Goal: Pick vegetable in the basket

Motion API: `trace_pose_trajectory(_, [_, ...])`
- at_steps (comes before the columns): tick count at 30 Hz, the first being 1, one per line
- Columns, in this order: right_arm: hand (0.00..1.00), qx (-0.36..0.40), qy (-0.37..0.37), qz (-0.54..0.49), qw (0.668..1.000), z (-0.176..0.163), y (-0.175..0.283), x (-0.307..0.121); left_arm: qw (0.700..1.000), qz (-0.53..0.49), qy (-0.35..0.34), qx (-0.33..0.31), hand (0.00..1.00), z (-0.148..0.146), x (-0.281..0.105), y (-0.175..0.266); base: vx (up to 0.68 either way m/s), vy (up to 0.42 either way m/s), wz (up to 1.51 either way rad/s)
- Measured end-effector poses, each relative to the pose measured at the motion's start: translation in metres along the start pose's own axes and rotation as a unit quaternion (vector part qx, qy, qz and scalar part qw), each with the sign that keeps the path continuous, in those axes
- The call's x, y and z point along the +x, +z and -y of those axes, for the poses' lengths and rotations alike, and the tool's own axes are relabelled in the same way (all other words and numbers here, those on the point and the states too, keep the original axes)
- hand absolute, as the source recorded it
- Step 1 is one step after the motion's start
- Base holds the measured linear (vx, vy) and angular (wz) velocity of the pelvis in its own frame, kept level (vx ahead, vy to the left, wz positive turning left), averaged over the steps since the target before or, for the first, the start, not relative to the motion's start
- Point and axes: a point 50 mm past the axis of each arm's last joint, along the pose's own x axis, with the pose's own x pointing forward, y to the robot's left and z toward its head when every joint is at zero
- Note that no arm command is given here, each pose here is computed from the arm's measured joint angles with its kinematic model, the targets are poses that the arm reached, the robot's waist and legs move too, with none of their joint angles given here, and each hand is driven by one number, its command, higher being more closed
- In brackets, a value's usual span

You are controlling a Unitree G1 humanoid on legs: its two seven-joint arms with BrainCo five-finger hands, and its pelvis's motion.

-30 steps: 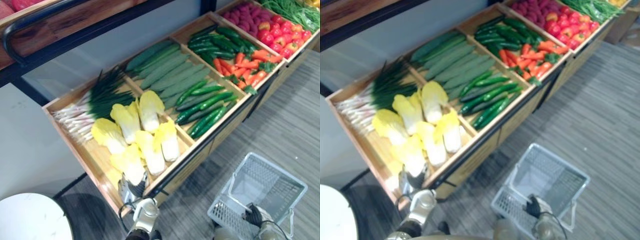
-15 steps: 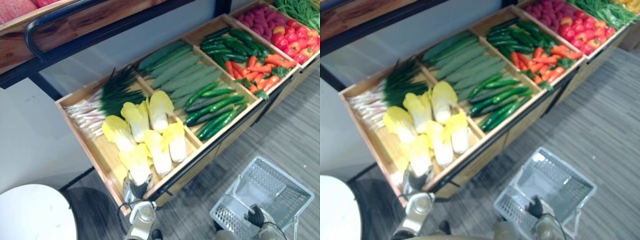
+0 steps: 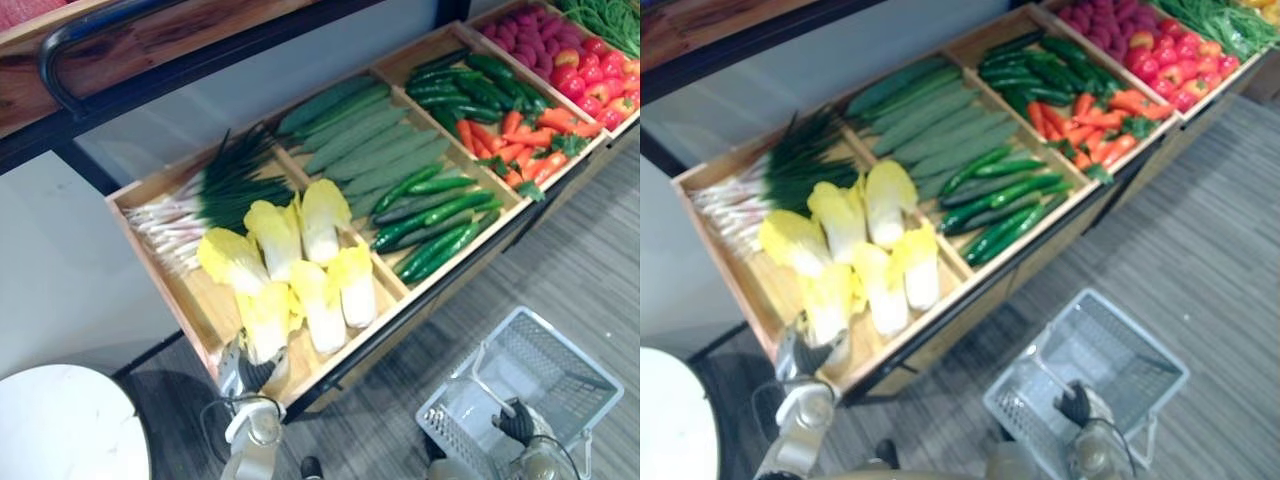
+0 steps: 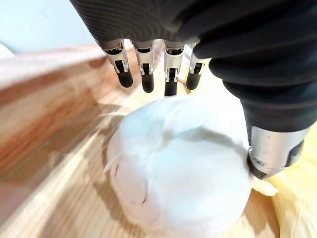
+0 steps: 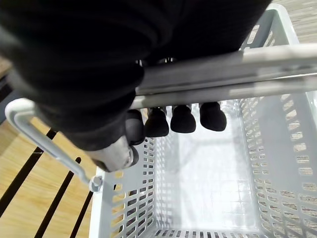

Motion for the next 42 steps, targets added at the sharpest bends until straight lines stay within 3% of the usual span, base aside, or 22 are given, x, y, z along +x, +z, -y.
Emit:
trace_pose_trajectory(3, [1.00, -0.009, 0.005, 0.005, 1.000, 0.000, 0.001, 0.000, 1.000, 0.008, 0.016, 0.019, 1.00, -0.010, 0.007, -0.002, -0.02, -0.004, 0.00])
trace_pose_trajectory(4, [1.00, -0.012, 0.006, 0.007, 1.000, 0.000, 0.001, 0.000, 0.999, 0.011, 0.020, 0.025, 0.00, -0.013, 0.008, -0.002, -0.03, -0.006, 0.01])
trace_pose_trajectory(9, [1.00, -0.014, 0.006, 0.013, 1.000, 0.000, 0.004, 0.000, 0.999, 0.007, 0.031, 0.024, 0.00, -0.017, 0.011, -0.002, -0.02, -0.005, 0.03])
trace_pose_trajectory(27, [1.00, -0.016, 0.019, 0.009, 1.000, -0.004, 0.002, -0.001, 0.999, -0.014, 0.032, -0.011, 0.00, 0.008, 0.015, 0.012, 0.00, -0.001, 0.01])
trace_pose_trajectory(34, [1.00, -0.004, 0.019, 0.011, 1.000, -0.014, 0.007, -0.003, 0.997, 0.051, 0.037, -0.044, 0.00, 0.011, 0.010, 0.045, 0.00, 0.000, 0.00])
trace_pose_trajectory(42, [1.00, -0.009, 0.021, 0.021, 1.000, -0.017, 0.012, -0.003, 0.996, 0.077, 0.015, -0.041, 0.00, 0.020, 0.003, 0.055, 0.00, 0.000, 0.02])
